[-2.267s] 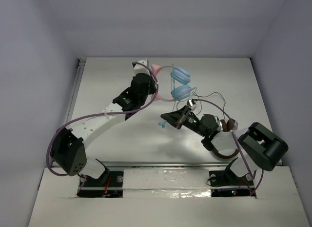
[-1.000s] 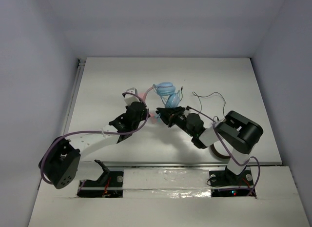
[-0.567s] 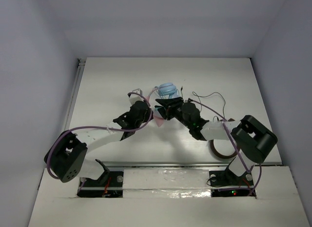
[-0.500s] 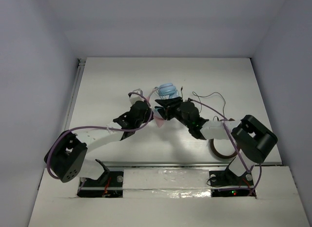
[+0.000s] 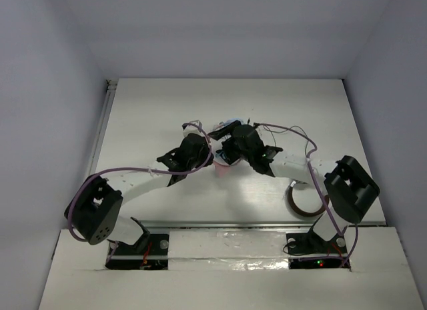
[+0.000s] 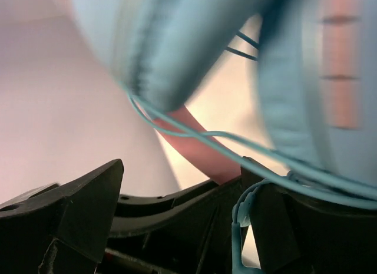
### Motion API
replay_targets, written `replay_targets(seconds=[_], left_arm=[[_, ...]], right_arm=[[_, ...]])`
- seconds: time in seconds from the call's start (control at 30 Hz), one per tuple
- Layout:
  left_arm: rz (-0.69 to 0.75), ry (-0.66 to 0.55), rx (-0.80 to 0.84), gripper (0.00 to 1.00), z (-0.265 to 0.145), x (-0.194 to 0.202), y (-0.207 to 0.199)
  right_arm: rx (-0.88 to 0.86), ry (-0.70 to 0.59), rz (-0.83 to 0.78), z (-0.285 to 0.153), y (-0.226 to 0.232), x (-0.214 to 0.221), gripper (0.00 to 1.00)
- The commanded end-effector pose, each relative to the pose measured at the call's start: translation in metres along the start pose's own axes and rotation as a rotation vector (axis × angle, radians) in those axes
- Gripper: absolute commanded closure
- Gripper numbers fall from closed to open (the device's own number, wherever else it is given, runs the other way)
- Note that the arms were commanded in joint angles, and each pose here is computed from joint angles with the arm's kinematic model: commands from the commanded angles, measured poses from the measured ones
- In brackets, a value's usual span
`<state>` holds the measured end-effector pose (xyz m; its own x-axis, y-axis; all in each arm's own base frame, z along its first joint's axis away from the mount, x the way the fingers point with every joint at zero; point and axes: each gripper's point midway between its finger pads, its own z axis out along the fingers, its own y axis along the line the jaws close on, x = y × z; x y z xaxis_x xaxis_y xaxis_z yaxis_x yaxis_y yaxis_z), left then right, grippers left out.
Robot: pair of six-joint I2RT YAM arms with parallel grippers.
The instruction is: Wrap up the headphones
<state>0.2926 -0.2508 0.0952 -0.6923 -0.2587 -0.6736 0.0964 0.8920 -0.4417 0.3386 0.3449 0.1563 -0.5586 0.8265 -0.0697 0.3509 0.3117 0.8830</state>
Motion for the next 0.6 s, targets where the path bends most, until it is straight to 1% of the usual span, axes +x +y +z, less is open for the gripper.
replay_targets(seconds=[0.0,0.07,0.1,0.13,0.2,0.27,0.33,0.37,0.43,0.5,0.53,0.57], left_arm=[[0.075,0.056,0.215,1.00,-0.015,-0.003,-0.053],[0.080,0.048,0.194,1.00,-0.012,-0.006,-0.048],[0.084,0.048,0.193,1.00,-0.012,-0.006,-0.047],[0.077,0.034,0.193,1.00,-0.010,-0.010,-0.046],[0.071,0.036,0.189,1.00,-0.008,-0.011,-0.041],[0.049,0.048,0.224,1.00,-0.006,-0.014,-0.041],[0.038,0.070,0.264,1.00,-0.007,-0.009,-0.044],[0.030,0.068,0.266,1.00,-0.007,-0.010,-0.041],[0.022,0.074,0.278,1.00,-0.007,-0.010,-0.040],[0.016,0.076,0.282,1.00,-0.007,-0.011,-0.039],[0.018,0.093,0.306,1.00,-0.009,-0.008,-0.042],[0.018,0.100,0.316,1.00,-0.011,-0.007,-0.044]], right_arm=[[0.006,-0.051,-0.139,0.008,0.022,-0.008,0.14],[0.040,-0.058,-0.189,0.008,0.013,-0.003,0.16],[0.059,-0.085,-0.202,0.010,0.010,-0.008,0.15],[0.111,-0.071,-0.232,0.009,0.002,-0.007,0.14],[0.107,-0.063,-0.276,0.006,0.006,-0.007,0.12],[0.174,-0.045,-0.346,0.000,-0.001,-0.004,0.10],[0.175,-0.031,-0.381,-0.007,-0.002,-0.004,0.10],[0.194,-0.011,-0.389,-0.010,-0.012,-0.002,0.07],[0.229,0.010,-0.419,-0.018,-0.020,-0.002,0.05],[0.198,0.031,-0.419,-0.028,-0.015,0.001,0.04],[0.160,0.031,-0.441,-0.037,-0.005,-0.001,0.01],[0.188,0.035,-0.466,-0.039,-0.012,-0.003,0.00]])
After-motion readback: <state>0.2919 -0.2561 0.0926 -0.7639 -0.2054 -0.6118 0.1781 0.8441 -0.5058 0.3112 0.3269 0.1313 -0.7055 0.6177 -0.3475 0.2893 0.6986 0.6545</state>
